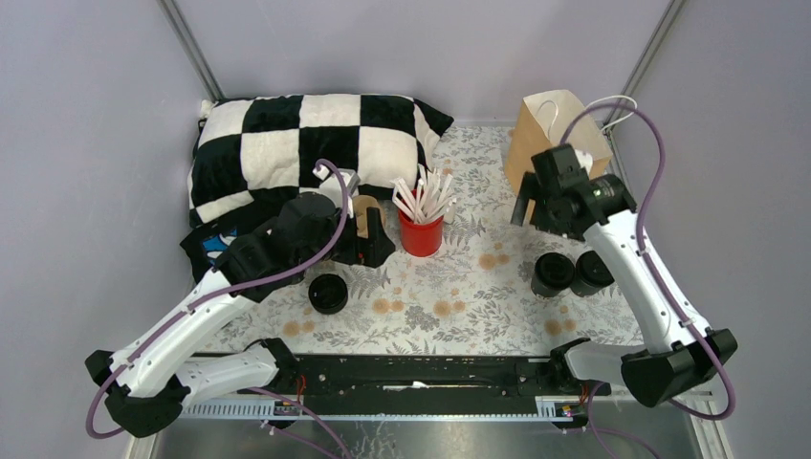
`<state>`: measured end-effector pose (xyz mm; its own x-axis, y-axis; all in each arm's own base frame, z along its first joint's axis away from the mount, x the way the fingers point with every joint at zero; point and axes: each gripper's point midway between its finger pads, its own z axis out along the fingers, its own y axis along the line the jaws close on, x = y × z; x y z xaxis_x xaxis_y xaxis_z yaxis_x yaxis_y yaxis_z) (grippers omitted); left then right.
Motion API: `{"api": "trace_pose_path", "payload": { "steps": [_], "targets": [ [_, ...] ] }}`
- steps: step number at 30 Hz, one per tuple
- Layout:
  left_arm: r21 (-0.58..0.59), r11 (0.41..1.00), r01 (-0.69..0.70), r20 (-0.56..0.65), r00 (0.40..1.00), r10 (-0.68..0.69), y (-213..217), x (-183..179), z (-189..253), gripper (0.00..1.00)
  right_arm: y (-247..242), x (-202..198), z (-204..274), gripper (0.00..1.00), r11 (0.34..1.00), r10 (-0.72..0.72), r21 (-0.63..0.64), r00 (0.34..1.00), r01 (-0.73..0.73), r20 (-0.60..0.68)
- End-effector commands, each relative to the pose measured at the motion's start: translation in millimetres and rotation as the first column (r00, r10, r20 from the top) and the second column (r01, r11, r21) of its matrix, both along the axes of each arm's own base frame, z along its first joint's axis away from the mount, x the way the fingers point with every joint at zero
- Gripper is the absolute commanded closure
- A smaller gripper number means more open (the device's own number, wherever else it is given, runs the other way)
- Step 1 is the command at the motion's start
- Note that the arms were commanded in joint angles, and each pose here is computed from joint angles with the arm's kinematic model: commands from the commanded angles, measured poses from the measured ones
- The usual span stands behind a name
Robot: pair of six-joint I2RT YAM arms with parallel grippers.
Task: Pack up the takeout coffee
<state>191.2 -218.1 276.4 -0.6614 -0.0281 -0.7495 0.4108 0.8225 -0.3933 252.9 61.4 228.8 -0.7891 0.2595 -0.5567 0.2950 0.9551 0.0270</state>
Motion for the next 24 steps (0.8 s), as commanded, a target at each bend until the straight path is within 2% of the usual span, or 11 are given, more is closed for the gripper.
{"api": "trace_pose_path", "payload": {
  "steps": [1,4,7,9,11,14,16,24],
  "targets": [
    [-0.013,0.996,-0.092,0.018,0.996,0.092,5.4,13.4,19.6,0.03,35.7,46.1,44.5,0.02,0.973,0.217,0.049,0.969,-0.224,0.117],
    [0.047,0.985,-0.165,-0.02,0.986,0.166,14.9,20.9,11.2,0.03,66.5,63.1,52.7,0.05,0.933,0.322,0.127,0.939,-0.337,0.121],
    [0.175,0.95,-0.259,-0.1,0.955,0.279,40.0,36.8,-13.7,0.02,92.3,66.6,59.9,0.06,0.889,0.362,0.236,0.918,-0.392,0.161],
    [0.27,0.922,-0.278,-0.172,0.928,0.331,58.6,48.2,-37.8,0.09,100.2,63.9,61.1,0.07,0.872,0.368,0.279,0.914,-0.402,0.17],
    [0.339,0.904,-0.26,-0.225,0.911,0.346,70.9,59.0,-59.4,0.16,101.2,58.9,61.4,0.07,0.866,0.368,0.296,0.914,-0.404,0.172],
    [0.439,0.878,-0.191,-0.241,0.916,0.32,79.7,77.4,-87.5,0.28,96.6,46.9,59.5,0.07,0.864,0.373,0.293,0.911,-0.409,0.174],
    [0.511,0.848,-0.14,-0.266,0.912,0.311,83.8,89.4,-107.3,0.38,92.4,37.9,56.6,0.07,0.863,0.382,0.284,0.908,-0.418,0.172],
    [0.573,0.82,-0.013,-0.371,0.887,0.273,86.6,115.4,-155.8,0.54,78.2,7.8,45.0,0.07,0.864,0.396,0.264,0.902,-0.429,0.169]
  ]
}}
